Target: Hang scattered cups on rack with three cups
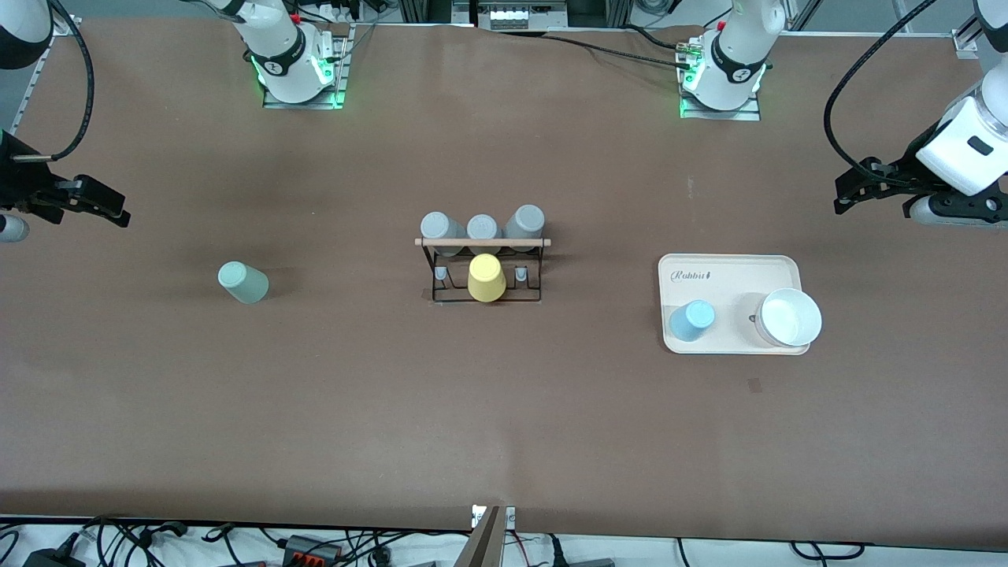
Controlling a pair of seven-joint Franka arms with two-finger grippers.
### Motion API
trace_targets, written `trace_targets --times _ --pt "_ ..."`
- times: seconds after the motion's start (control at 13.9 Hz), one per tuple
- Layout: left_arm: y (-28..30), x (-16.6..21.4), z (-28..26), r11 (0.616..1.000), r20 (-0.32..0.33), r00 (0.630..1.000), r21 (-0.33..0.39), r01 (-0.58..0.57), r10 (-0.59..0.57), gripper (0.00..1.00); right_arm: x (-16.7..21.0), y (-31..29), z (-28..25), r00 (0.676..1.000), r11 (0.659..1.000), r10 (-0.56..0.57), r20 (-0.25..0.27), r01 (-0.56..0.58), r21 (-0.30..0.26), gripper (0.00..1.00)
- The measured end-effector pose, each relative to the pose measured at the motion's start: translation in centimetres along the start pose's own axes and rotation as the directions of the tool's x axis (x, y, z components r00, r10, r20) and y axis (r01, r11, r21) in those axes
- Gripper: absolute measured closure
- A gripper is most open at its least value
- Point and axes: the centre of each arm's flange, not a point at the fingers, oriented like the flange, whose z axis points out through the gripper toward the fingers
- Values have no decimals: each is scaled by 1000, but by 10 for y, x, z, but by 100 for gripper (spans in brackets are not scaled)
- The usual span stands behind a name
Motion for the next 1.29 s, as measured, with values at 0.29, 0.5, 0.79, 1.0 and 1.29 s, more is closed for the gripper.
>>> trace_targets --times 0.29,0.5,0.79,1.0,1.29 --pt "-1 0 0 1000 -1 1000 0 1 -1 0 -2 0 -3 1000 1000 0 -1 0 0 0" --pt "-1 0 0 1000 -3 1000 -2 3 -3 0 -2 0 -3 1000 1000 0 0 0 0 0" --pt "5 12 33 998 57 998 -65 7 -3 0 -2 0 -3 1000 1000 0 0 0 0 0" --pt "2 35 89 996 140 990 -88 12 1 0 -2 0 -2 1000 1000 -1 0 1 0 0" --pt "38 78 184 992 160 986 -120 -35 55 0 -2 -1 -2 1000 1000 -2 0 2 0 0"
